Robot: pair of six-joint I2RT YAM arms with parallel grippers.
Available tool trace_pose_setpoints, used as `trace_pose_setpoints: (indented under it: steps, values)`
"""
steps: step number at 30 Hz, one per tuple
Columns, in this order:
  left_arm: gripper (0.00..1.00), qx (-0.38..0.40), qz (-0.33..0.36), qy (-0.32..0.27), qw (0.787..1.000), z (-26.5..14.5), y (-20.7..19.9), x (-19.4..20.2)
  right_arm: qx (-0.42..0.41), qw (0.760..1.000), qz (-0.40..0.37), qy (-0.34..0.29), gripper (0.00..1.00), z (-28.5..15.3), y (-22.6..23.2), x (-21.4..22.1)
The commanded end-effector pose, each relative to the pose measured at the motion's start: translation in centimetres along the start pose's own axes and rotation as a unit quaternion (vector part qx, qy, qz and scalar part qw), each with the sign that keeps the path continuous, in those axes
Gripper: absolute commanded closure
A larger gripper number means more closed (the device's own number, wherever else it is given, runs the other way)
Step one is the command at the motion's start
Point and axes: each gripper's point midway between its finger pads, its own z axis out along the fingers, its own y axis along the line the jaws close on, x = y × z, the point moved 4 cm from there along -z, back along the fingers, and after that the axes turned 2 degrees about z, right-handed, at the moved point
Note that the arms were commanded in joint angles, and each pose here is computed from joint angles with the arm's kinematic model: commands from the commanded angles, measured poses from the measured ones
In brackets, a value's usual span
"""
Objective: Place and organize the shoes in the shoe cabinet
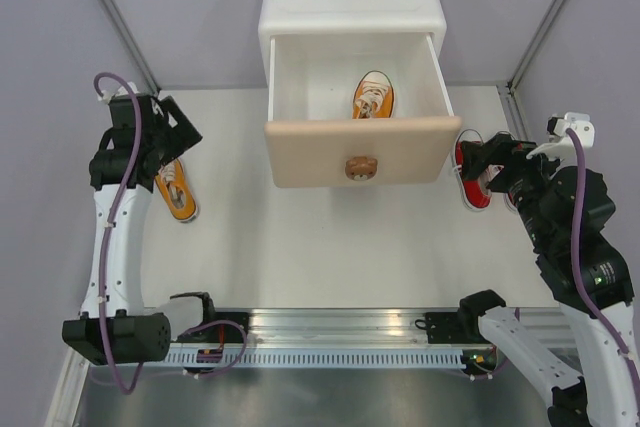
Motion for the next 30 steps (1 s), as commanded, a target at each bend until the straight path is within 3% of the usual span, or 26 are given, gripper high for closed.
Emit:
trace_pose_setpoints:
  steps: [1, 5, 17, 30]
  values:
    - [0.09, -0.029, -0.039, -0.020, 0.999, 1.6, 2.9, 0.6, -0.026, 1.000, 0.004, -0.010, 0.02, 0.1, 0.8, -0.3]
    - [0.13, -0.069, -0.077, 0.010, 0.995, 4.3, 6.5, 4.1, -0.034, 0.999, 0.006, -0.004, 0.02, 0.1, 0.8, 0.4]
    - [0.25, -0.172, -0.122, 0.056, 0.976, 9.5, 14.3, 9.3, -0.039, 0.999, -0.004, -0.009, 0.02, -0.4, 0.6, 0.8]
    - [0.41, -0.231, -0.103, 0.093, 0.963, 13.3, 18.1, 12.7, -0.033, 0.999, -0.025, -0.009, 0.02, -0.6, 0.3, 1.2]
